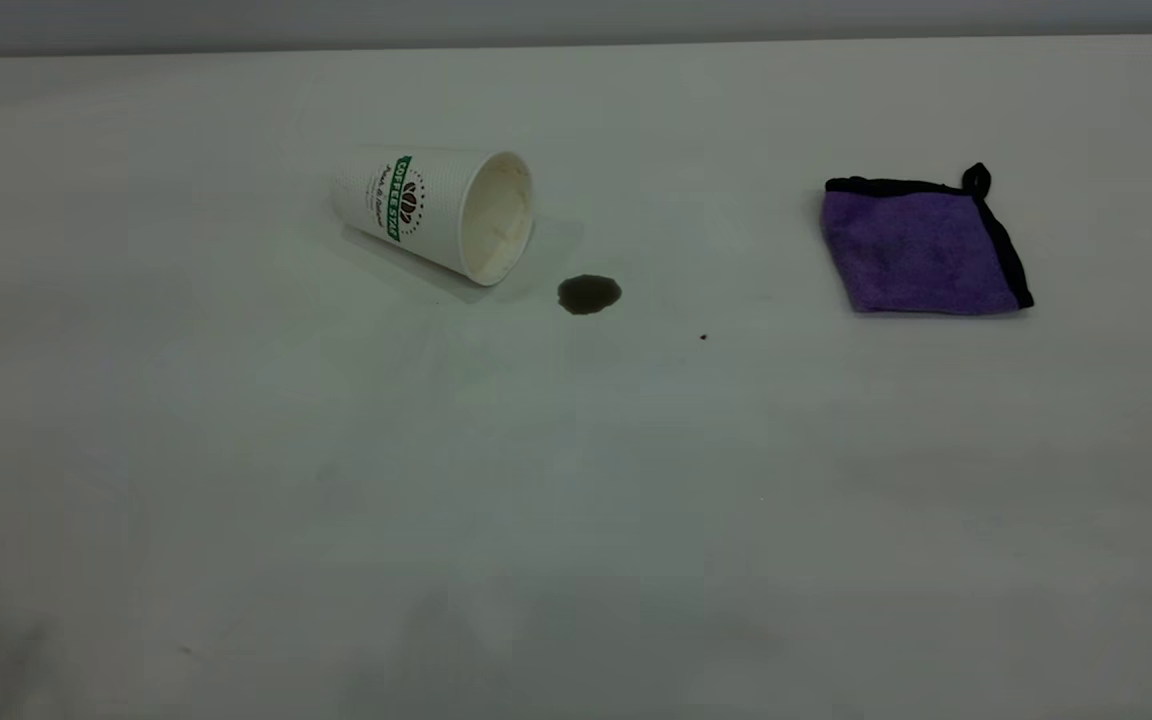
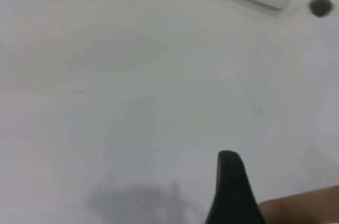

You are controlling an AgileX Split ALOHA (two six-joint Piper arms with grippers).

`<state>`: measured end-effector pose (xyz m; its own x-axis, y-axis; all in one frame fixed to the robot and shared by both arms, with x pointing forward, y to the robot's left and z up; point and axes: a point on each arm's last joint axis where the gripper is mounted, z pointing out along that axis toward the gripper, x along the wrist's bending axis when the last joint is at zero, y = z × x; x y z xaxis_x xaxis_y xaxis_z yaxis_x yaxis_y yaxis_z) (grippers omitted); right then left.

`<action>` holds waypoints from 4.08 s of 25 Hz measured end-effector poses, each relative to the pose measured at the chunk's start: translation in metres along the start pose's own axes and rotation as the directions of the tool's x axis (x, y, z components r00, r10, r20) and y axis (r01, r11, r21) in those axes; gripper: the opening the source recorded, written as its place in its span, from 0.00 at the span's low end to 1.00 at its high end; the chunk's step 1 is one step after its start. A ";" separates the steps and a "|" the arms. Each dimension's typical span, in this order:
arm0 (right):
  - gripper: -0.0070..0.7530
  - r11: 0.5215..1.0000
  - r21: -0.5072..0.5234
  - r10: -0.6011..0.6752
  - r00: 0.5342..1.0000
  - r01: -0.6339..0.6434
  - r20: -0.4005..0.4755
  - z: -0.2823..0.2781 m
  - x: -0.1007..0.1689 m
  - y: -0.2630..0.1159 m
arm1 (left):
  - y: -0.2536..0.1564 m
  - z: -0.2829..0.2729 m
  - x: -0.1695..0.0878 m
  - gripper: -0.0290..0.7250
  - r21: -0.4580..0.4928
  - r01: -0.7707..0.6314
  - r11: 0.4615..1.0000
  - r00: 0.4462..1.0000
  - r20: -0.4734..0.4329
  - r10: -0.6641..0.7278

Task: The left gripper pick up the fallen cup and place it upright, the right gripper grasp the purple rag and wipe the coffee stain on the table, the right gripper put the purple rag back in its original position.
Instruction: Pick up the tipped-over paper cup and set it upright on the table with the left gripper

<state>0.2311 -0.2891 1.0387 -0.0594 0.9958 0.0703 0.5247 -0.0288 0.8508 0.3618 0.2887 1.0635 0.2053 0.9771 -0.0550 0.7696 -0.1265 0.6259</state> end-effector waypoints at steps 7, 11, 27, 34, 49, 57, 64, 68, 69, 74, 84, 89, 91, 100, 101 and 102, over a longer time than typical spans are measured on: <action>0.32 1.000 0.000 0.000 1.000 0.000 0.000 0.000 0.000 0.000 | 0.047 0.065 -0.018 0.75 0.057 -0.109 0.992 0.978 0.187 0.096; 0.32 1.000 0.000 0.000 1.000 0.000 0.000 0.000 0.000 0.000 | 0.065 0.109 -0.045 0.75 0.082 -0.207 0.975 0.955 0.235 0.183; 0.32 1.000 0.000 0.000 1.000 0.000 0.000 0.000 0.000 0.000 | 0.095 0.274 -0.121 0.75 0.308 -0.360 0.880 0.923 -0.022 0.385; 0.32 1.000 0.000 0.000 1.000 0.000 0.000 0.000 0.000 0.000 | 0.113 0.327 -0.152 0.75 0.217 -0.369 0.904 0.912 -0.105 0.397; 0.32 1.000 0.000 0.001 1.000 -0.001 -0.002 0.000 0.000 0.000 | 0.096 0.378 -0.151 0.75 0.212 -0.392 0.895 0.855 -0.275 0.440; 0.32 1.000 0.000 0.001 1.000 -0.001 -0.003 0.000 0.000 0.000 | 0.084 0.393 -0.148 0.75 0.235 -0.419 0.877 0.833 -0.284 0.474; 0.33 1.000 0.000 0.001 1.000 -0.001 -0.003 0.000 0.000 0.000 | 0.071 0.404 -0.135 0.72 0.295 -0.417 0.860 0.764 -0.399 0.507; 0.33 1.000 0.000 0.001 1.000 -0.001 -0.003 0.000 0.000 0.000 | 0.069 0.406 -0.131 0.55 0.309 -0.420 0.853 0.737 -0.433 0.520; 0.33 1.000 0.000 0.001 1.000 -0.001 -0.003 0.000 0.000 0.000 | 0.069 0.405 -0.130 0.46 0.313 -0.422 0.851 0.729 -0.441 0.523; 0.33 1.000 0.000 0.001 1.000 -0.001 -0.003 0.000 0.000 0.000 | 0.080 0.392 -0.122 0.07 0.363 -0.430 0.827 0.643 -0.519 0.563; 0.33 1.000 0.000 0.001 1.000 -0.001 -0.003 0.000 0.000 0.000 | 0.145 0.320 -0.071 0.04 0.427 -0.303 0.852 0.866 -0.250 0.434; 0.33 1.000 0.000 0.001 1.000 -0.001 -0.003 0.000 0.000 0.000 | 0.145 0.327 -0.027 0.04 0.479 -0.202 0.854 0.978 0.047 0.206; 0.33 1.000 0.000 0.001 1.000 -0.001 -0.003 0.000 0.000 0.000 | 0.146 0.332 -0.015 0.04 0.463 -0.197 0.864 0.979 0.140 0.148; 0.33 1.000 0.000 0.001 1.000 -0.001 -0.003 0.000 0.000 0.000 | 0.134 0.362 0.004 0.04 0.490 -0.187 0.851 0.974 0.207 0.095; 0.33 1.000 0.000 0.001 1.000 -0.001 -0.003 0.000 0.000 0.000 | 0.132 0.365 0.004 0.04 0.495 -0.185 0.849 0.974 0.209 0.090; 0.33 1.000 0.000 0.001 1.000 -0.001 -0.003 0.000 0.000 0.000 | 0.130 0.367 0.004 0.04 0.500 -0.184 0.846 0.974 0.211 0.087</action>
<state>0.2311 -0.2888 1.0388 -0.0613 0.9954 0.0731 0.5247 -0.0302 0.8508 0.6851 0.2132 0.8592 0.3947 0.9041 -0.1635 0.9157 -0.3725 0.1505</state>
